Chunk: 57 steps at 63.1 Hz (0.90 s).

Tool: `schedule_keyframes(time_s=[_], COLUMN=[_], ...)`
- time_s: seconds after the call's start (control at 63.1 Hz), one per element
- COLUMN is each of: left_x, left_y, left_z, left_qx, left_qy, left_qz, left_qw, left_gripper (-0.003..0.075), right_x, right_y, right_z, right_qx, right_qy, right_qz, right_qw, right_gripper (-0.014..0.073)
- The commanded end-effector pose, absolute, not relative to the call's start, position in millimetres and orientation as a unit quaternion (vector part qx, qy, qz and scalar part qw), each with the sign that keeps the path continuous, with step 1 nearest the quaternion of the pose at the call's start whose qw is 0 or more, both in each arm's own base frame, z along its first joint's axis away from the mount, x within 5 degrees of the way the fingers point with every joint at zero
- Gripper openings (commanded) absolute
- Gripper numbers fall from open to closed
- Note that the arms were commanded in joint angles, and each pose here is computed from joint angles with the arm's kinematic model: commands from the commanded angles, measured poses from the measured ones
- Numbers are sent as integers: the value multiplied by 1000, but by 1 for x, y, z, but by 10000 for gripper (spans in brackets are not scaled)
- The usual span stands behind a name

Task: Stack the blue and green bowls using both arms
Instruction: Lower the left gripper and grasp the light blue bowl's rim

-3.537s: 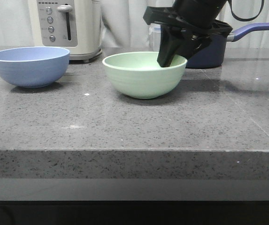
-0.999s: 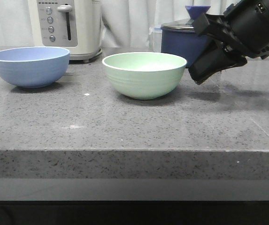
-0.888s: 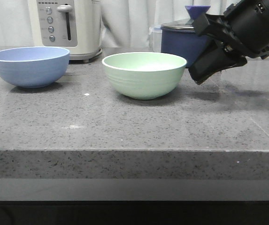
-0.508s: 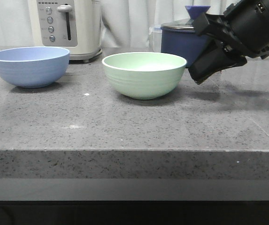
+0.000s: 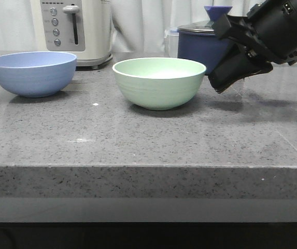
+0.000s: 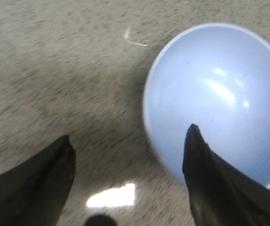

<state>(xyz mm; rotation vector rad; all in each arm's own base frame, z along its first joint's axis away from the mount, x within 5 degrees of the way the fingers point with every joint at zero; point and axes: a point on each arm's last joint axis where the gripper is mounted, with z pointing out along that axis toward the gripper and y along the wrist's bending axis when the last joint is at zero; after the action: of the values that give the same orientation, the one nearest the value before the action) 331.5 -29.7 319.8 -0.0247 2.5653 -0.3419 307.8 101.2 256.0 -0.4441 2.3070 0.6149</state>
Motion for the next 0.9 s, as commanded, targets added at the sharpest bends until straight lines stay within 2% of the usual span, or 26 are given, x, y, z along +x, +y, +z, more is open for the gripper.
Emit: schedule_keyframes(time_s=[0.0,0.222,0.476,0.587,0.825,0.888], left_x=[347,380,390,391,389,389], left_y=[-37,-41,-41,-41,-41,-41], left_z=[341,327,312,307,306,309], left_qx=[-3,-10,-8,-7,-2,1], left_qy=[934,935,944,947,951,951], left_qz=[-171,-189,-185,-186,-182,-183], left_qw=[315,299,275,262,251,249], left_gripper=[473,473,463,367,43,-11], right_x=[309,309,309,309,309,309], right_y=[100,100,100,100,100,100], right_z=[276,276,276,276,276,276], right_qx=[-161,-161,-161,-161,-161,-161], right_qy=[876,876,876,876,876,876], right_qz=[242,242,242,242,242,242], right_qw=[385,385,385,385,385,385], right_gripper=[-63,-63,-63,-63,-63,-63])
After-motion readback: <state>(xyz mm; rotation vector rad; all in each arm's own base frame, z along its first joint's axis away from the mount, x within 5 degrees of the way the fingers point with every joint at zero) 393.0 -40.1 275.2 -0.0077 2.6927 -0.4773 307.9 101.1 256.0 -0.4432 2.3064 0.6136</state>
